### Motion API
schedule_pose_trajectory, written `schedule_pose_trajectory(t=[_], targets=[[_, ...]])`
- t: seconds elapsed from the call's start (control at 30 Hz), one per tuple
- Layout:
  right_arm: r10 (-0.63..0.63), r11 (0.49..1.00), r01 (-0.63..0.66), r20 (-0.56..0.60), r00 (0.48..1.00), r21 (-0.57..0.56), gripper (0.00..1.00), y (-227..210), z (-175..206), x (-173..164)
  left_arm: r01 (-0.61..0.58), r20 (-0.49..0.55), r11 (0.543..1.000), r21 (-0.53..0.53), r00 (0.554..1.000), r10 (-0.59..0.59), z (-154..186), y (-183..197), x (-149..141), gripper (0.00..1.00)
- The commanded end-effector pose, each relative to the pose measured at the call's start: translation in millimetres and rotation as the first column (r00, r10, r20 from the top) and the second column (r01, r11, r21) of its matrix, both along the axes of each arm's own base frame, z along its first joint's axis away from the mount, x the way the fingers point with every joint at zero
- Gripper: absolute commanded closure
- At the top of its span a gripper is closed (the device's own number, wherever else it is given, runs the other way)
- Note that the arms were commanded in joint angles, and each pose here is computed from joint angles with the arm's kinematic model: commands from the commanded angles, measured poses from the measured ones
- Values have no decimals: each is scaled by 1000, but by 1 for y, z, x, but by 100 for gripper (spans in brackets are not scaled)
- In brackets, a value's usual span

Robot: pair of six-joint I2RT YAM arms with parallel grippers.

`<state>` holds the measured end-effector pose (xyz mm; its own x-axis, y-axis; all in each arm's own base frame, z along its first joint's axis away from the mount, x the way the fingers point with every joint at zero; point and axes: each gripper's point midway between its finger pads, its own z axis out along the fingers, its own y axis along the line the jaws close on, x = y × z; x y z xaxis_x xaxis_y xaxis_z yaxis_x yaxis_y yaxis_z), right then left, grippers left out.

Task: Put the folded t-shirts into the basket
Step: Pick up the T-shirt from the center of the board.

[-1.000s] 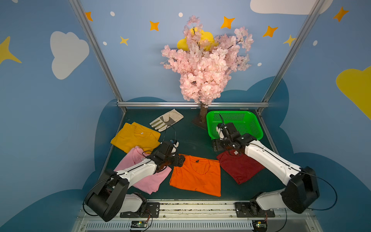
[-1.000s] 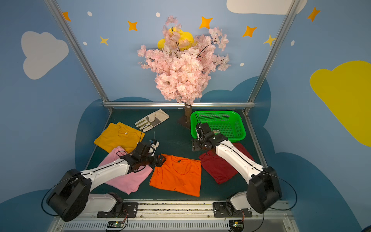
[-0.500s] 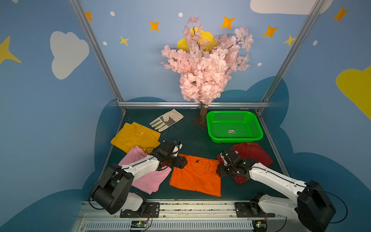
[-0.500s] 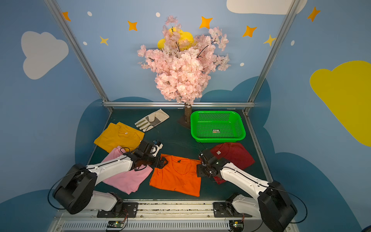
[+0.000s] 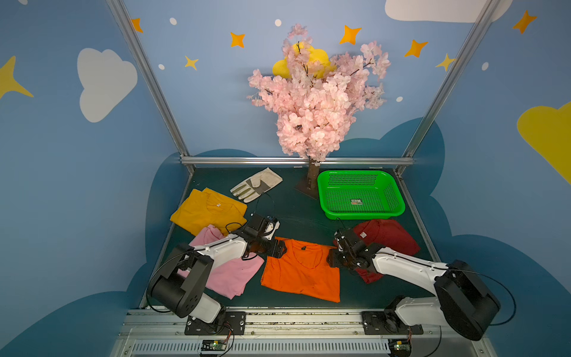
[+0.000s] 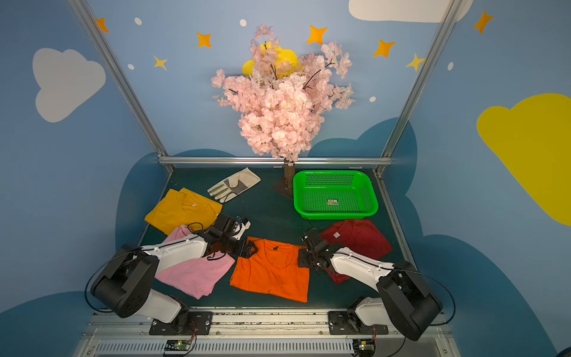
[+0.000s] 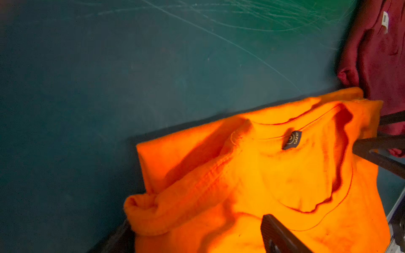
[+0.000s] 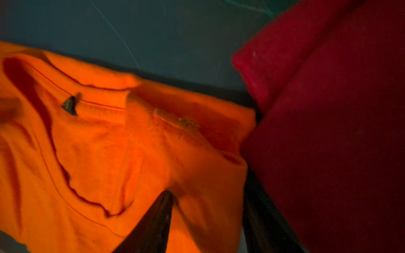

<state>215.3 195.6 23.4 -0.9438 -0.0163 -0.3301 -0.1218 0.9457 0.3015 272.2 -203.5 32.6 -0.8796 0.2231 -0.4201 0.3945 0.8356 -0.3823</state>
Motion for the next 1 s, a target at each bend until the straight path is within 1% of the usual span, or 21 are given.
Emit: schedule_pose_trajectory(t=[0.0, 0.03, 0.2, 0.27, 0.4, 0.5, 0.57, 0.63, 0.67, 0.7, 0.87, 0.97], targets=[[-4, 1000, 4, 18, 1000, 27, 50, 12, -7, 11, 44, -54, 999, -27, 998, -45, -8, -7, -8, 13], [-5, 1000, 5, 21, 1000, 29, 53, 14, -8, 14, 46, -60, 998, -31, 997, -47, -10, -8, -9, 15], [-2, 1000, 1, 36, 999, 29, 66, 19, -9, 21, 49, -84, 998, -42, 995, -52, -17, -10, -11, 28], [4, 1000, -5, 48, 999, 29, 71, 21, -9, 24, 43, -82, 998, -39, 996, -46, -18, -10, -10, 37], [23, 999, -26, 81, 996, 38, 81, 24, -6, 31, 1, -60, 1000, -17, 998, -2, -20, -4, -3, 58], [34, 998, -41, 125, 992, 51, 89, 24, 4, 39, -42, -20, 999, -35, 999, 41, -14, -3, 2, 79], [42, 997, -52, 150, 988, 63, 93, 23, 11, 44, -68, 10, 996, -55, 998, 69, -7, -1, 4, 86], [39, 996, -52, 171, 985, 74, 97, 21, 18, 48, -85, 35, 993, -81, 995, 88, 0, -1, 4, 96], [39, 995, -54, 181, 983, 80, 99, 20, 21, 50, -91, 51, 991, -97, 994, 96, 6, -1, 5, 97], [36, 995, -52, 188, 982, 82, 100, 18, 23, 51, -109, 72, 990, -90, 991, 116, 8, 3, 7, 97], [30, 993, -56, 237, 971, 104, 100, 13, 41, 60, -133, 155, 983, -128, 976, 152, 32, 6, 11, 97], [22, 992, -51, 251, 968, 112, 100, 9, 48, 63, -131, 174, 981, -144, 972, 156, 41, 6, 12, 98]])
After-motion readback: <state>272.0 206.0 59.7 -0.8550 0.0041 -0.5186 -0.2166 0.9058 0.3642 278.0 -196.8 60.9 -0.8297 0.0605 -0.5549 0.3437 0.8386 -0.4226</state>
